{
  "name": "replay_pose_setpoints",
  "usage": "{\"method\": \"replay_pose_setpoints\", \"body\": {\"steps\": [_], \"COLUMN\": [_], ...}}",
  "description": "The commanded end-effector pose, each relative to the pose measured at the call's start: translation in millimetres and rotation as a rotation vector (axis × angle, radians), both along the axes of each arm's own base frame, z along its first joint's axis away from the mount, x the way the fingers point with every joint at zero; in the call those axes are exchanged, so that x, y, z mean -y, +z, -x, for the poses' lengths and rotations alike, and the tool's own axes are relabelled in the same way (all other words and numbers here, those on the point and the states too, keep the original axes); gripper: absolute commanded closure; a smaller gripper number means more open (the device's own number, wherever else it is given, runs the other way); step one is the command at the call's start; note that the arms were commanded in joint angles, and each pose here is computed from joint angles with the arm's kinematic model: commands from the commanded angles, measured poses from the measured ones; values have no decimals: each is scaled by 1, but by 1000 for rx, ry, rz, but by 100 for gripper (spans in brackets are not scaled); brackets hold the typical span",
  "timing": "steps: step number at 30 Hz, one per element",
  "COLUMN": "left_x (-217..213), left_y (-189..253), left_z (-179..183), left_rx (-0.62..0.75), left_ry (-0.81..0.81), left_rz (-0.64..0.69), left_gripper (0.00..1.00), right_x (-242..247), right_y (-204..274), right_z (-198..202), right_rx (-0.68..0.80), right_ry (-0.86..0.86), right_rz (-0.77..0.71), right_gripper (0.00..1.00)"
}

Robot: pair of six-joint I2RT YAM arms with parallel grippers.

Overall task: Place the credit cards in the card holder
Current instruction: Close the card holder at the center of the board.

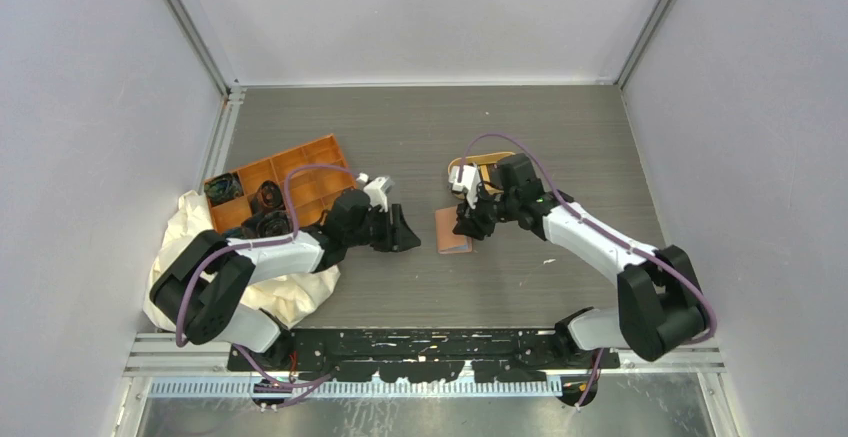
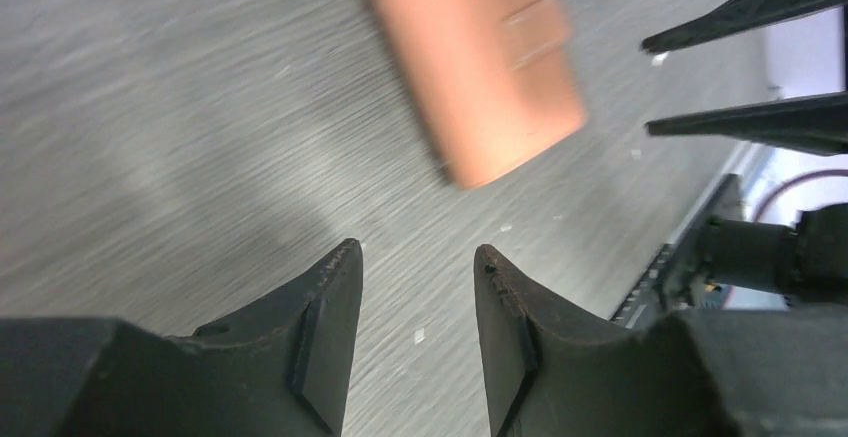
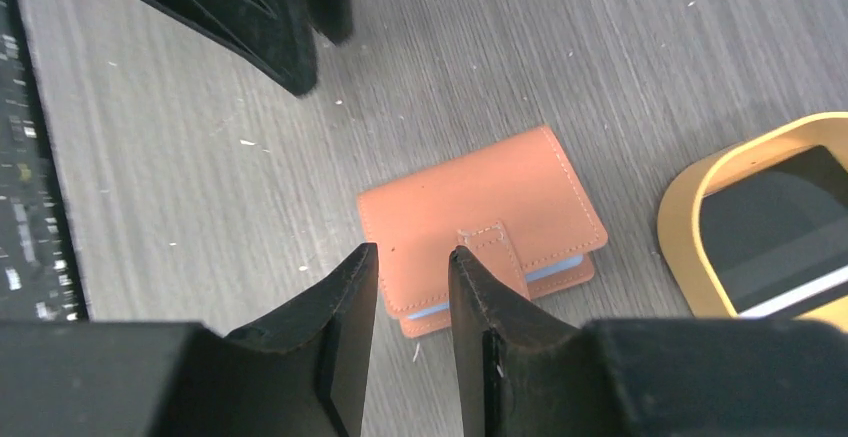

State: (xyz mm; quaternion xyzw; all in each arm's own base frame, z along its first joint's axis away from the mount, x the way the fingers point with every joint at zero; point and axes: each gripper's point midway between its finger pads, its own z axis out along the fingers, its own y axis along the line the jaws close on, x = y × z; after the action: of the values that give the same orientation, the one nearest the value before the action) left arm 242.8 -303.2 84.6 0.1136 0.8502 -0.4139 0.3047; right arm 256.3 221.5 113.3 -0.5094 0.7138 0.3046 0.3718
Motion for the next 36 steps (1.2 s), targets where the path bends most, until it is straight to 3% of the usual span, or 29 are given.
{"method": "replay_pose_setpoints", "body": {"steps": [1,11,24,36], "left_x": [-17,-10,26,34], "left_y": [25,21,-19,-63], "left_z": [-18,-25,-47,-41], "left_rx": [121,65,-132,-226], "left_ry": [115,124,169,221], "left_rz": [54,129,322,211], "left_gripper": [54,33,29,33], "right_x": [-8,20,43,40], "right_y": [-14,-62,-82,-83], "right_z": [-33,-32,-27,-22], "right_rx": [130,88,-37,-104], "right_ry": [-41,-11,3,15], "right_rz": [120,371,452,442], "right_gripper": [62,67,73,73]}}
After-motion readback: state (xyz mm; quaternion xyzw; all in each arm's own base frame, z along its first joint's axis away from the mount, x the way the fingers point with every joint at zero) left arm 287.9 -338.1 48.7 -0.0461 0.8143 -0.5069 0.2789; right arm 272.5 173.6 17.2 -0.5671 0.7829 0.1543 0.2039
